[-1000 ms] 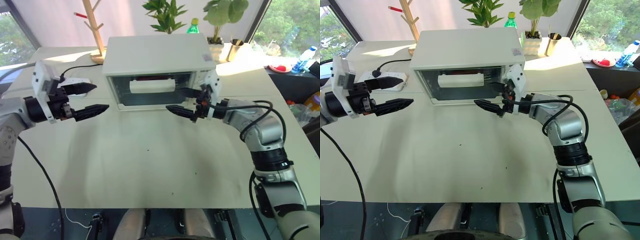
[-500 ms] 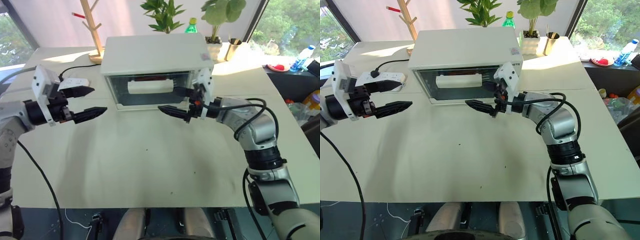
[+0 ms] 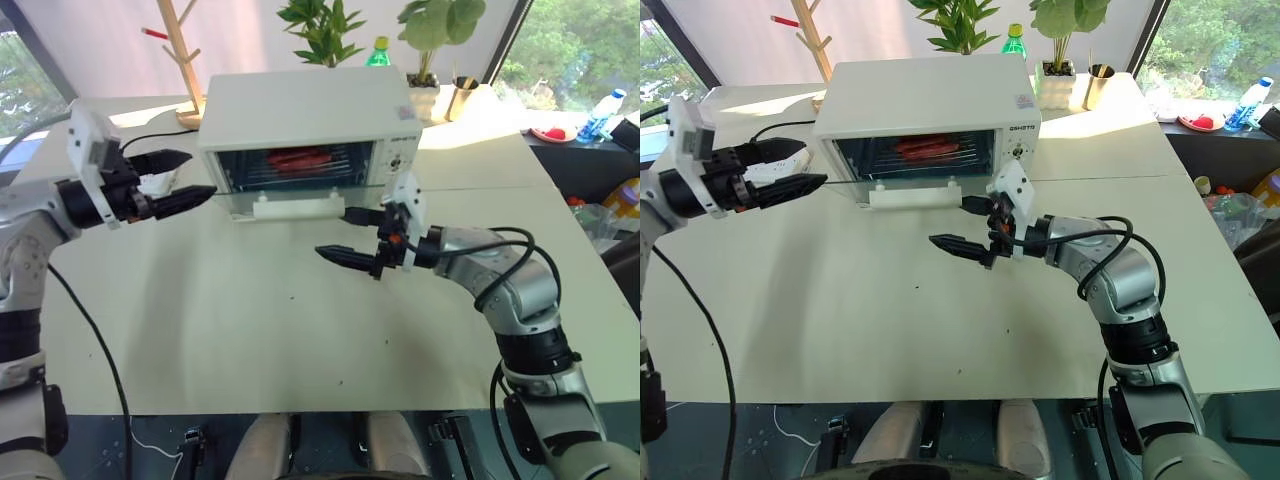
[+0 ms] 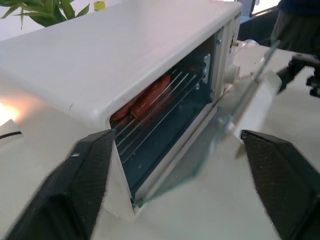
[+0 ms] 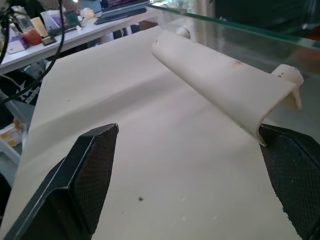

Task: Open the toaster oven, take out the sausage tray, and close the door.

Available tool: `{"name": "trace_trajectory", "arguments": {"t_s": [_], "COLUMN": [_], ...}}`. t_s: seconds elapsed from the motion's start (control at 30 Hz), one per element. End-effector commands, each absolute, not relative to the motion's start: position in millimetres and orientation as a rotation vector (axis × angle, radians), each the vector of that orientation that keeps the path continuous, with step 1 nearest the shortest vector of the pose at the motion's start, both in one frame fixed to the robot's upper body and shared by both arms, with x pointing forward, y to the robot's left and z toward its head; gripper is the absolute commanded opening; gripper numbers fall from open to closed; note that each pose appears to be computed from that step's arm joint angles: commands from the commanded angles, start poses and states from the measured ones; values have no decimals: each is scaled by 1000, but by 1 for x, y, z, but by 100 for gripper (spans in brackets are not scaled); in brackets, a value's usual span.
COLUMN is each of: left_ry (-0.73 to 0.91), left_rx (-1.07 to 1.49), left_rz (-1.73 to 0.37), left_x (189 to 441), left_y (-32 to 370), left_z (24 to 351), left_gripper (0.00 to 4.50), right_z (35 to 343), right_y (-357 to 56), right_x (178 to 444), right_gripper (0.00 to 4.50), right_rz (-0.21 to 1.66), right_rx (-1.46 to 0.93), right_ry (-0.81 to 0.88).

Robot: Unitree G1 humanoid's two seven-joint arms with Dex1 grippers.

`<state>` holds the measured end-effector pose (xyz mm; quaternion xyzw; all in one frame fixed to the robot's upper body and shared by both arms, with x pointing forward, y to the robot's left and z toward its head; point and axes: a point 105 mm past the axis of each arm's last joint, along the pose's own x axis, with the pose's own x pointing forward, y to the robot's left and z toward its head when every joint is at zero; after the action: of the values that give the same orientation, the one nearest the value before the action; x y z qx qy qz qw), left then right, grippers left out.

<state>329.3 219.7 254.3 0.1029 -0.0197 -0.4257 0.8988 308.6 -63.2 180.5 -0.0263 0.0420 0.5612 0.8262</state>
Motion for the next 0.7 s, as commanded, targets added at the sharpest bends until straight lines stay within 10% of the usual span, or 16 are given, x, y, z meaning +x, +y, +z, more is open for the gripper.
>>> {"name": "trace_trajectory", "arguments": {"t_s": [0.03, 0.17, 0.7], "left_ry": [-77, -71, 1], "left_rx": [252, 274, 353], "left_rz": [-888, -888, -996], "left_x": [334, 345, 358], "left_y": [216, 211, 188], "left_z": [262, 258, 227], "left_gripper": [220, 35, 35], "right_z": [199, 199, 200], "right_y": [-51, -51, -62], "right_x": [292, 293, 299], "right_gripper": [450, 450, 450], "right_rz": [1285, 1273, 1186], "right_rx": [-73, -66, -66], "right_ry": [3, 2, -4]}}
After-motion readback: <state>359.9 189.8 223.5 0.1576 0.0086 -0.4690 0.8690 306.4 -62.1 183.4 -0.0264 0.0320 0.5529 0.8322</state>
